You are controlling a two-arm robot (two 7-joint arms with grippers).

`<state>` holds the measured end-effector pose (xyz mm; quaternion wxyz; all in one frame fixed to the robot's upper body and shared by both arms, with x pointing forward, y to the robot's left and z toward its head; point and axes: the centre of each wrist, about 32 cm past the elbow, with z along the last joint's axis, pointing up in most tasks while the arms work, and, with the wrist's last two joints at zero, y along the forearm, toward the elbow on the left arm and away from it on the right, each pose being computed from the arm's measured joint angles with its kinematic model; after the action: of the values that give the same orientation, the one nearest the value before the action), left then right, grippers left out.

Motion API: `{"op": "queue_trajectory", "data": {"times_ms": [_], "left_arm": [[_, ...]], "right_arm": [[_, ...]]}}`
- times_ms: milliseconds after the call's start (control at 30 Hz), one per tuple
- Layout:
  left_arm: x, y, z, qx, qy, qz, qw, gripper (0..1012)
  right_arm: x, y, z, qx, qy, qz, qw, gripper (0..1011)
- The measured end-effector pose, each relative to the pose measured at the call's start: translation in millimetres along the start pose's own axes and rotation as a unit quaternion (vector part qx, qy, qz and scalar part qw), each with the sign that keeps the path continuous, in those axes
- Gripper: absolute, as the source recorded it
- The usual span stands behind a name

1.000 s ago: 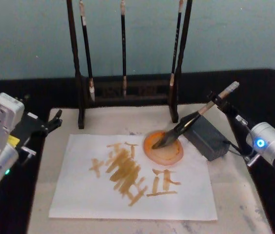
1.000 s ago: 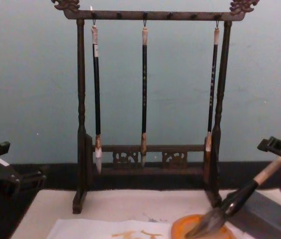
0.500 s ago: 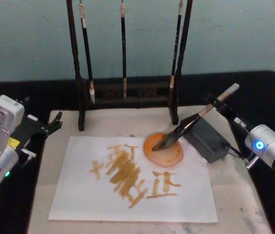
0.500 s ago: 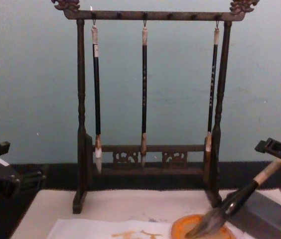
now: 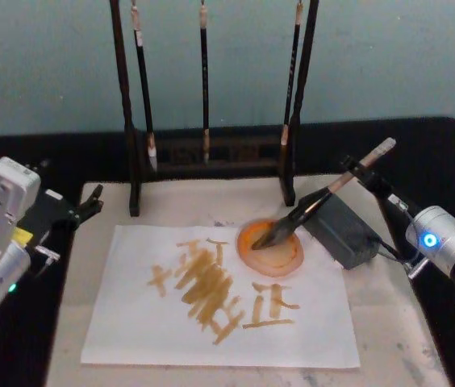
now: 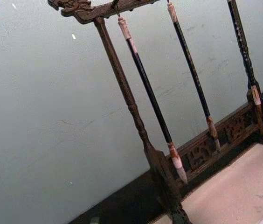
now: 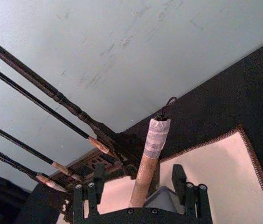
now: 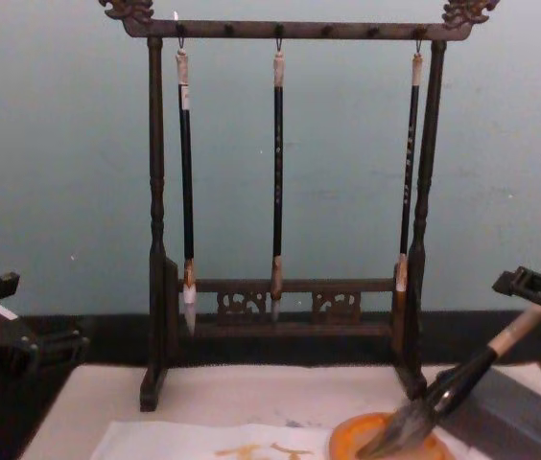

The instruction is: Pick up the brush from the inkstone, write on the paper, then place the brush back to its original position.

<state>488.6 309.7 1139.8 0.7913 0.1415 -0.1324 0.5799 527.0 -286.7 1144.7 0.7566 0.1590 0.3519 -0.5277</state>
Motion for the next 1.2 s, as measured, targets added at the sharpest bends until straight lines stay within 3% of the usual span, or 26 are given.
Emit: {"op": "queue_trajectory", "data": {"times_ms": [233,867,1200], "left_arm": [[0.0,0.0,0.0,0.0,0.0,0.0,1.0,1010],[0.0,0.0,0.0,0.0,0.0,0.0,1.0,1010],[0.0,0.0,0.0,0.0,0.0,0.0,1.0,1009]], "right_arm": [[0.0,-0.1,-0.1,0.0,0.0,0.0,1.0,795],[-0.2,-0.2,0.2,0.0,-0.001,0.0,1.0,178],[-0.2,-0.2,0.2,0.0,-0.001,0.0,1.0,175]]}}
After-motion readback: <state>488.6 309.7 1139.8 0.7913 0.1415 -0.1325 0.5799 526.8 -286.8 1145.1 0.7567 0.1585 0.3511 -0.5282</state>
